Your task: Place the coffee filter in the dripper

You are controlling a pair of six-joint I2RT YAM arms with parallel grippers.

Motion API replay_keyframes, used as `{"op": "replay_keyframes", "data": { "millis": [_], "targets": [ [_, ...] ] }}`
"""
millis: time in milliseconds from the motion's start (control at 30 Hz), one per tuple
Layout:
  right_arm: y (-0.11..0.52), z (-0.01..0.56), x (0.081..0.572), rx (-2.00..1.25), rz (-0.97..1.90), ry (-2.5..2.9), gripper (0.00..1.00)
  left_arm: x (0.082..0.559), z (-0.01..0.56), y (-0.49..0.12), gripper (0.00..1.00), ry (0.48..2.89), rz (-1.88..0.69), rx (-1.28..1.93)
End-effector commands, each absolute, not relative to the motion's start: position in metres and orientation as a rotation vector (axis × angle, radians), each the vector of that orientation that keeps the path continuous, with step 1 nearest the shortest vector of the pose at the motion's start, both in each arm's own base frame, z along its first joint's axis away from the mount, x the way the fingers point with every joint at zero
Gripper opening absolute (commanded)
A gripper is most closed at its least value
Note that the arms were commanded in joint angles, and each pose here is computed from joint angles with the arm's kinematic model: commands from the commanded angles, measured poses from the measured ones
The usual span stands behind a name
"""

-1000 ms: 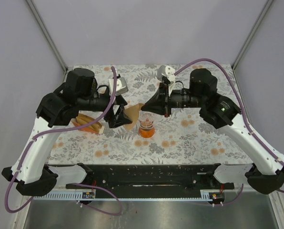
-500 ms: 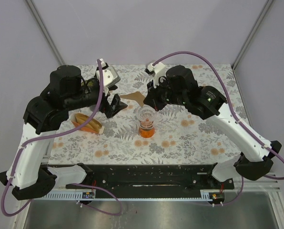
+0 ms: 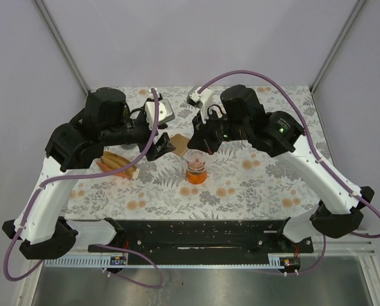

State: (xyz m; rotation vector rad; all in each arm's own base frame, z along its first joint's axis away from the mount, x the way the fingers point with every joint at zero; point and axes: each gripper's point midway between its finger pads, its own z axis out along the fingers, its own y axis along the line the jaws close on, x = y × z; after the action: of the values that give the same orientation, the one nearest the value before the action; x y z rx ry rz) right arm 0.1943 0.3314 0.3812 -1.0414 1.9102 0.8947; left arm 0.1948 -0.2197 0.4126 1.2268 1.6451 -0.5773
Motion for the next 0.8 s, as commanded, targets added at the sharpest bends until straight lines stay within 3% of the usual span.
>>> {"op": "replay_keyframes", "data": {
  "millis": [0, 100, 233, 300, 567, 767],
  "targets": [
    [0.338, 0.39, 0.179, -1.144, 0.963, 1.852, 0.0, 0.182, 0.409, -0.229, 0.72, 1.608, -0.64, 1.295],
    [0.339, 0.389, 0.179, -1.152, 0.964, 1.846, 0.0, 0.188, 0.405, -0.23, 0.65, 1.65, -0.624, 1.27],
    [0.34, 0.385, 0.179, -1.162, 0.968, 1.853, 0.0, 0.186, 0.411, -0.234, 0.36, 1.642, -0.658, 1.259],
    [0.339, 0.386, 0.178, -1.163, 0.97, 1.848, 0.0, 0.185, 0.415, -0.234, 0.31, 1.631, -0.663, 1.255],
    [0.34, 0.388, 0.171, -1.185, 1.005, 1.818, 0.0, 0.191, 0.415, -0.239, 0.18, 1.654, -0.672, 1.228],
    [0.339, 0.387, 0.171, -1.188, 1.005, 1.818, 0.0, 0.186, 0.427, -0.239, 0.2, 1.615, -0.691, 1.225]
  ]
}}
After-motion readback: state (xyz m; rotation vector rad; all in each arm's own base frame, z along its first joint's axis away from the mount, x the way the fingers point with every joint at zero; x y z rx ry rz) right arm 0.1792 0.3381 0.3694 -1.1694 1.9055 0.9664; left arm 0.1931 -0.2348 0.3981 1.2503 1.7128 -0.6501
